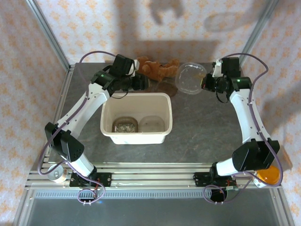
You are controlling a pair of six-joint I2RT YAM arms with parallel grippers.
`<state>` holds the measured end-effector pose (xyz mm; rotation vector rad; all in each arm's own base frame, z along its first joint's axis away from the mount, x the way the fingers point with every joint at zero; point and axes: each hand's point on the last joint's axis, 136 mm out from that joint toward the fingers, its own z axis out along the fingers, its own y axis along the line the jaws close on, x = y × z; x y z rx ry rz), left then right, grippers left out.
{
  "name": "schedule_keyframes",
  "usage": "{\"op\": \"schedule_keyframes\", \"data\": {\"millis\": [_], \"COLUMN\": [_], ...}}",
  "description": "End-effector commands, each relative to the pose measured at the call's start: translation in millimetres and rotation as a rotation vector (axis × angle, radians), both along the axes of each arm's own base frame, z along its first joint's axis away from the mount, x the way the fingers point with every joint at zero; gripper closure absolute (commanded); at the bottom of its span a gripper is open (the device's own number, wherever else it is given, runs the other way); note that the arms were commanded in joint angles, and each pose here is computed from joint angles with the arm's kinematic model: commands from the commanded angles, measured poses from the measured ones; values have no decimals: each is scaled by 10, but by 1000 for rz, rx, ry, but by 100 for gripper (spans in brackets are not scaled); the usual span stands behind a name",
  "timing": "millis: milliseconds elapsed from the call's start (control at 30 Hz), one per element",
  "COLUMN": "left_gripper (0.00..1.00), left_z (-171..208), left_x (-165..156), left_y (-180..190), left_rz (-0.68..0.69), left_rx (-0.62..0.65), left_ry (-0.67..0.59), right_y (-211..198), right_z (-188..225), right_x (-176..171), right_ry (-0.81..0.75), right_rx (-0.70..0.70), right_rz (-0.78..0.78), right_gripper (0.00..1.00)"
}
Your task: Place the plates into the plastic bin on the countertop
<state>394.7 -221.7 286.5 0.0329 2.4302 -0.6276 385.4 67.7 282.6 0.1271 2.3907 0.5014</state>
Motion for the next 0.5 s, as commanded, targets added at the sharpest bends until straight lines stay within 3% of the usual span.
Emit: {"op": "schedule_keyframes", "data": {"millis": [0,167,467], "left_gripper": [38,37,34], "left_z": [198,353,356], "left_x": [123,145,137], "left_y": [-281,-526,-617], "left_rz": [-59,-130,-176], "left_rx": [-87,-164,-176], "left_ry": [-93,-151,-170], "right_y": [229,489,725], "right_z": [194,200,189], "right_x": [-75,-94,-123], "right_ry": [-9,11,18], "right_rx": [28,21,92], "right_rz": [71,156,225], "right_gripper": [100,100,100]}}
